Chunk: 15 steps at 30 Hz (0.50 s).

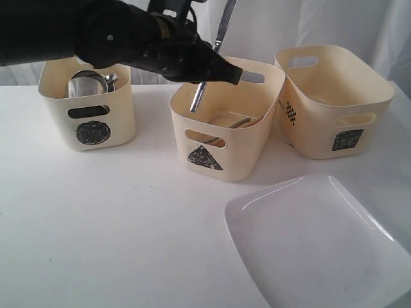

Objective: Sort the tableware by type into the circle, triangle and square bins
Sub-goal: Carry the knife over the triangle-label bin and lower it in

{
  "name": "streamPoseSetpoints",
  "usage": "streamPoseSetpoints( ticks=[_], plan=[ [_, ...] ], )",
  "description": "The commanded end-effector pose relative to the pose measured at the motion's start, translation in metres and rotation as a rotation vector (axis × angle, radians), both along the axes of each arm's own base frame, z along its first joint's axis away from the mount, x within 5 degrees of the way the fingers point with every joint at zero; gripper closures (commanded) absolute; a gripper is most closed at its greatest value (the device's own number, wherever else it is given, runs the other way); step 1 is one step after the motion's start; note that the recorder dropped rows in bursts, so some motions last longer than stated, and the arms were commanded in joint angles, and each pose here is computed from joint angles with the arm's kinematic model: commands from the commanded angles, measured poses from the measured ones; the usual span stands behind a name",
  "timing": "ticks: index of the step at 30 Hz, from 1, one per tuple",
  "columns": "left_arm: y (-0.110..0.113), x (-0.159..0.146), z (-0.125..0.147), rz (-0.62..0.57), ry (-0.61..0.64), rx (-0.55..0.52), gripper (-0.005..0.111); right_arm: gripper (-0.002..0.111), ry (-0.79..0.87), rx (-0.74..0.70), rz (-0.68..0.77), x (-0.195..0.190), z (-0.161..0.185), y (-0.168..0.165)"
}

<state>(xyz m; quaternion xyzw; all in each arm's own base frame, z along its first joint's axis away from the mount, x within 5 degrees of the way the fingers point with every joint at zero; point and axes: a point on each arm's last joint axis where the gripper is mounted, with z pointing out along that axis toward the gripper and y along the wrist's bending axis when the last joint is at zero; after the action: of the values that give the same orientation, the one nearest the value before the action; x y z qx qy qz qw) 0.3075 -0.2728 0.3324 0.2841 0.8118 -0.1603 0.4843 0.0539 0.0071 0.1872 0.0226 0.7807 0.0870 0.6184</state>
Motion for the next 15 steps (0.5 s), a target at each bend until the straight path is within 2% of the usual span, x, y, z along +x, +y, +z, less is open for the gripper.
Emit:
streamPoseSetpoints(
  ticks=[1, 4, 9, 11, 15],
  plan=[
    [-0.023, 0.028, -0.003, -0.022, -0.069, 0.01, 0.107, 0.108, -0.013, -0.001, 0.001, 0.0, -0.001, 0.0],
    [-0.029, 0.053, -0.017, 0.002, -0.065, 0.015, 0.107, 0.108, -0.013, -0.001, 0.001, 0.0, -0.001, 0.0],
    [-0.029, 0.075, -0.034, 0.033, -0.05, 0.029, 0.106, 0.108, -0.013, -0.001, 0.001, 0.0, -0.001, 0.0],
    [-0.027, 0.077, -0.034, 0.037, -0.054, 0.038, 0.099, 0.108, -0.013, -0.001, 0.001, 0.0, -0.001, 0.0],
    [-0.027, 0.077, -0.032, 0.031, -0.064, 0.06, 0.077, 0.108, -0.013, -0.001, 0.001, 0.0, -0.001, 0.0]
  ],
)
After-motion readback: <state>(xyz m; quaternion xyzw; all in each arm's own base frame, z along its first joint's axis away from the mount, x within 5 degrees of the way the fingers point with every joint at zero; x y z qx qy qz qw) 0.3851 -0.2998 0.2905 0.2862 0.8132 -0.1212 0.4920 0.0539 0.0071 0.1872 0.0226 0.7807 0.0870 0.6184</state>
